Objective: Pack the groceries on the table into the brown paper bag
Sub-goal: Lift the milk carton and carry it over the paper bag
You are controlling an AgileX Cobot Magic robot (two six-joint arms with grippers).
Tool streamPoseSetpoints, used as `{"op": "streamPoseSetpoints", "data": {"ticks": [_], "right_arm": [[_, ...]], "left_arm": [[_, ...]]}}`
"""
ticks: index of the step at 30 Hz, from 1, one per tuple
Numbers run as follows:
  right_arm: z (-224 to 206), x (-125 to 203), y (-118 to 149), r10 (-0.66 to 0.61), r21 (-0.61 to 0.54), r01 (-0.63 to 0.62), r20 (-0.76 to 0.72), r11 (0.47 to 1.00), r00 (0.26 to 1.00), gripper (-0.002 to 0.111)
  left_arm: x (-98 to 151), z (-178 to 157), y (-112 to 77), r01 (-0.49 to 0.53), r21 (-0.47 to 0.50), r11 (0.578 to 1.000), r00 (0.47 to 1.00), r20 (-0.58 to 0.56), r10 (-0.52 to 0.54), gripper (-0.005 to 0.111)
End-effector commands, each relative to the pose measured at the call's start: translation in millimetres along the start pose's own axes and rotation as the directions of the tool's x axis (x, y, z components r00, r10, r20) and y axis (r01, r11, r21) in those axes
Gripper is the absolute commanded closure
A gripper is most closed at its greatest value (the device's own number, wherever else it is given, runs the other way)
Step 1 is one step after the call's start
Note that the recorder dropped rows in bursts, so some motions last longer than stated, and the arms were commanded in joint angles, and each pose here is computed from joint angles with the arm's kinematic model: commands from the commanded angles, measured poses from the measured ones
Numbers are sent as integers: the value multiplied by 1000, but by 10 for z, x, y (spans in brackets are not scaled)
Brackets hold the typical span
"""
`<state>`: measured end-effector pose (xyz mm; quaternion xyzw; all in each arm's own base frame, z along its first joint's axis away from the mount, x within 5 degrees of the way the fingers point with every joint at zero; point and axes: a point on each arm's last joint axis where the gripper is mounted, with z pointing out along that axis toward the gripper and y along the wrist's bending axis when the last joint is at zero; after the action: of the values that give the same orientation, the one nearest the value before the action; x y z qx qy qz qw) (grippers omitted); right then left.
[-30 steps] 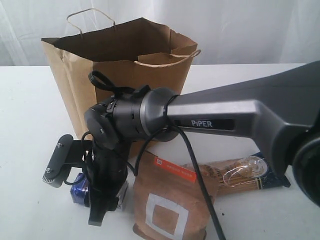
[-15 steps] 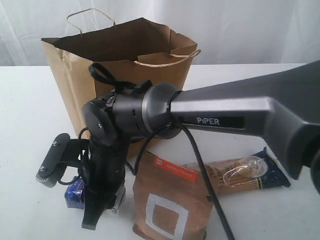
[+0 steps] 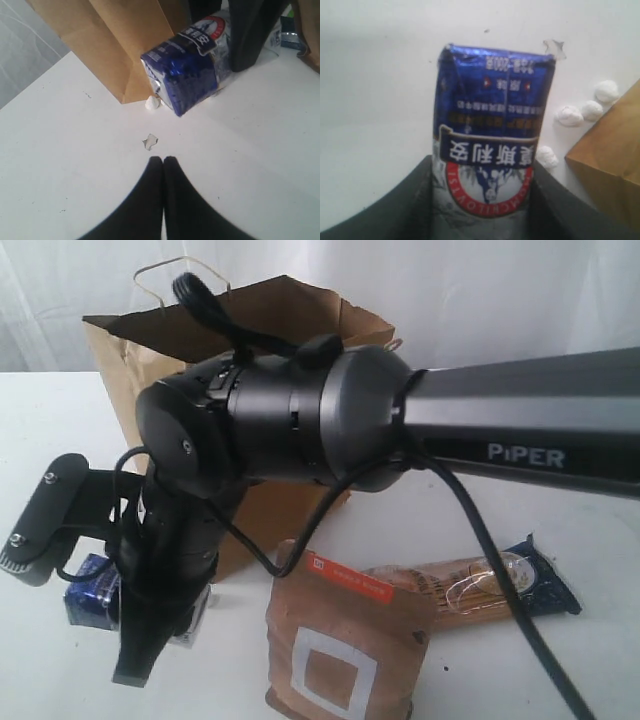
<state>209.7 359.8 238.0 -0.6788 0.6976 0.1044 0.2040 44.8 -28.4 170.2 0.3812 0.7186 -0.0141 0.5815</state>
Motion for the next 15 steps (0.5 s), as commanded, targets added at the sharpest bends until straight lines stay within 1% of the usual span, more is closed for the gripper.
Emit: {"op": "streamPoseSetpoints", "data": {"ticks": [1, 10, 12, 15], "right_arm": [[-311, -194, 30, -33, 48, 28, 107, 998, 994, 108], [-687, -537, 85, -102, 114, 77, 233, 990, 967, 108], [-780, -603, 63, -126, 148, 90, 253, 985, 959, 108], [-922, -670, 21, -181, 213, 129, 245, 968, 953, 108]], "left_arm": [[8, 1, -10, 8, 6, 1000, 1000, 2, -8, 107], [8, 1, -10, 8, 6, 1000, 1000, 2, -8, 107], [8, 1, -10, 8, 6, 1000, 1000, 2, -8, 107], [8, 1, -10, 8, 6, 1000, 1000, 2, -8, 107]]}}
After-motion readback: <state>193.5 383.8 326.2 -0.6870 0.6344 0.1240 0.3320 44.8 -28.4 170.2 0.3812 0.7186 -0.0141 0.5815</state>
